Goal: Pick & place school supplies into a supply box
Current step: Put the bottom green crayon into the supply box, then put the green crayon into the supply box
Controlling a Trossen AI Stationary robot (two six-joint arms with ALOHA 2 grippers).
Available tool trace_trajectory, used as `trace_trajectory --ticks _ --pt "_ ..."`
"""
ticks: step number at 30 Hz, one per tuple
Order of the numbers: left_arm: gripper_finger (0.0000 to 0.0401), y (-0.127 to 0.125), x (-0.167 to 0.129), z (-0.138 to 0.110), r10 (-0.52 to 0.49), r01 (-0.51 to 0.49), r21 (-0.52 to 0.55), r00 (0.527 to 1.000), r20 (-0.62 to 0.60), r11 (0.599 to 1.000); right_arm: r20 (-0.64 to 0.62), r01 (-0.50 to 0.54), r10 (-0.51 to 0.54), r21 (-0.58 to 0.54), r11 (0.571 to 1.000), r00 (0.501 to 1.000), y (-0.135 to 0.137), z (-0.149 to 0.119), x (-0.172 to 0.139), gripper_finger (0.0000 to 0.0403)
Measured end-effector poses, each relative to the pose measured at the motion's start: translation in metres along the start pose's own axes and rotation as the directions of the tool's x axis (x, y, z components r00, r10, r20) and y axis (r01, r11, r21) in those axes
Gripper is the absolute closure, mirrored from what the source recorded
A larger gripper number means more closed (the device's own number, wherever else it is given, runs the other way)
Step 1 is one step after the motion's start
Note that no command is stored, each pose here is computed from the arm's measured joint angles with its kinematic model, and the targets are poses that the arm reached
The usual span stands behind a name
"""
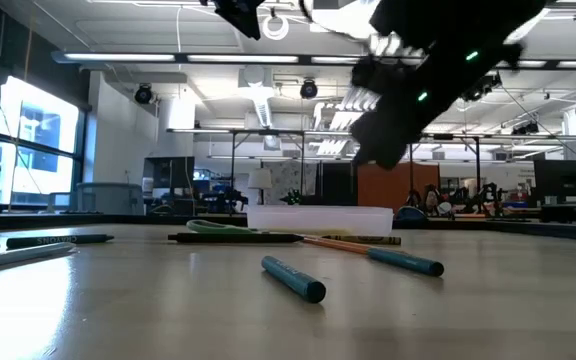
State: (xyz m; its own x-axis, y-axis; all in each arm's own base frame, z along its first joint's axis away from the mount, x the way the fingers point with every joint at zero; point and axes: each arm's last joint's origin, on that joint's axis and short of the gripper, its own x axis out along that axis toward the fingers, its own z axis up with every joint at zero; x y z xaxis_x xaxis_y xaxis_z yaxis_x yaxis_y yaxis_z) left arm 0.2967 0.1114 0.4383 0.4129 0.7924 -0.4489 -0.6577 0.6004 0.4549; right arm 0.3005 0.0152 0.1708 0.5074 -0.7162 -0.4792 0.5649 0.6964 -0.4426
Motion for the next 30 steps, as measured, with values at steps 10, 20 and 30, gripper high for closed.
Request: trace_trajectory --ticks 10,20,30 --pt "0.0254 0.000 0.000 -0.006 0.006 -0.002 0.070 0.998 -0.056 0.998 0.165 -0.410 0.414 -0.059 0.910 0.895 -0.051 -0.012 0.066 0.0390" --pt "0.0254 0.000 0.000 -0.004 0.021 -0.019 0.050 0.999 -0.039 0.999 0.086 -0.490 0.503 -0.138 0.861 0.860 -0.057 -0.023 0.078 0.0376" --pt "0.0254 0.000 0.000 -0.004 0.028 -0.026 0.050 0.999 -0.040 0.998 0.161 -0.484 0.511 -0.179 0.856 0.844 -0.054 -0.015 0.073 0.0317"
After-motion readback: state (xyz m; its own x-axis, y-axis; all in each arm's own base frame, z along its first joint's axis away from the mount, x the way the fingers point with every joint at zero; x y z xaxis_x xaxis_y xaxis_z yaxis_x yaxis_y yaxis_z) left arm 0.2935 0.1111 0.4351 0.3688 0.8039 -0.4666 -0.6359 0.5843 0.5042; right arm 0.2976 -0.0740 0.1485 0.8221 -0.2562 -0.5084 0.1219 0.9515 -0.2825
